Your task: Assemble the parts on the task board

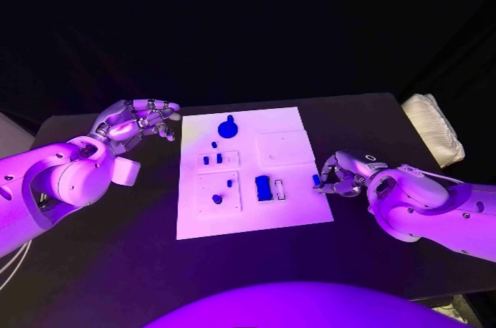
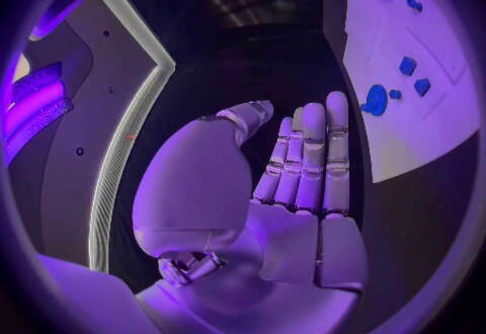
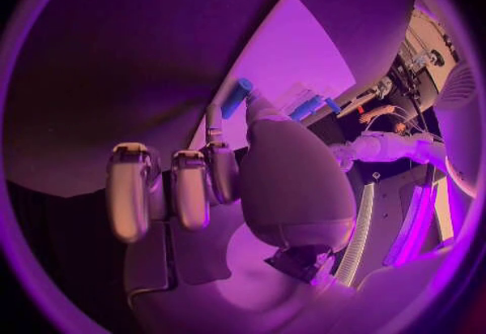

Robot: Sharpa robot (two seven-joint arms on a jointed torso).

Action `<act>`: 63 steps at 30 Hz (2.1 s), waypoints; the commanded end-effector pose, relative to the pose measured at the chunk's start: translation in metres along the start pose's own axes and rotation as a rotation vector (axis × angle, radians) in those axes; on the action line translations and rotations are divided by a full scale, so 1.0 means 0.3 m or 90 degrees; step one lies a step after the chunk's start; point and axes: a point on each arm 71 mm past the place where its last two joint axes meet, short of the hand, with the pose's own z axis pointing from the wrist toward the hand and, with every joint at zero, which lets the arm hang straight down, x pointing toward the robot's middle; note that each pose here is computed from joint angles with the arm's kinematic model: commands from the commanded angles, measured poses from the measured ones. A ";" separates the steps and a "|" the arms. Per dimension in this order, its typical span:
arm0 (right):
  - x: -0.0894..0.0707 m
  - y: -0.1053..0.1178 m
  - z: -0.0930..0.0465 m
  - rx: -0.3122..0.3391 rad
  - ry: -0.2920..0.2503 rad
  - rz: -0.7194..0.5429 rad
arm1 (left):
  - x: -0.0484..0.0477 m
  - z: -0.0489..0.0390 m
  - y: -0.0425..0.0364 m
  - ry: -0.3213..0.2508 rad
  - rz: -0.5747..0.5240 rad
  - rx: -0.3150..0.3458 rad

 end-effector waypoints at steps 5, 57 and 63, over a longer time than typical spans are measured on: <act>0.022 0.009 0.001 -0.004 0.026 -0.019 | 0.000 0.000 -0.001 0.005 -0.006 0.002; 0.069 0.227 0.040 0.024 0.097 0.214 | -0.001 -0.004 0.003 0.008 -0.006 -0.013; 0.077 0.240 0.047 0.031 0.097 0.229 | 0.001 -0.003 0.003 0.009 -0.006 -0.013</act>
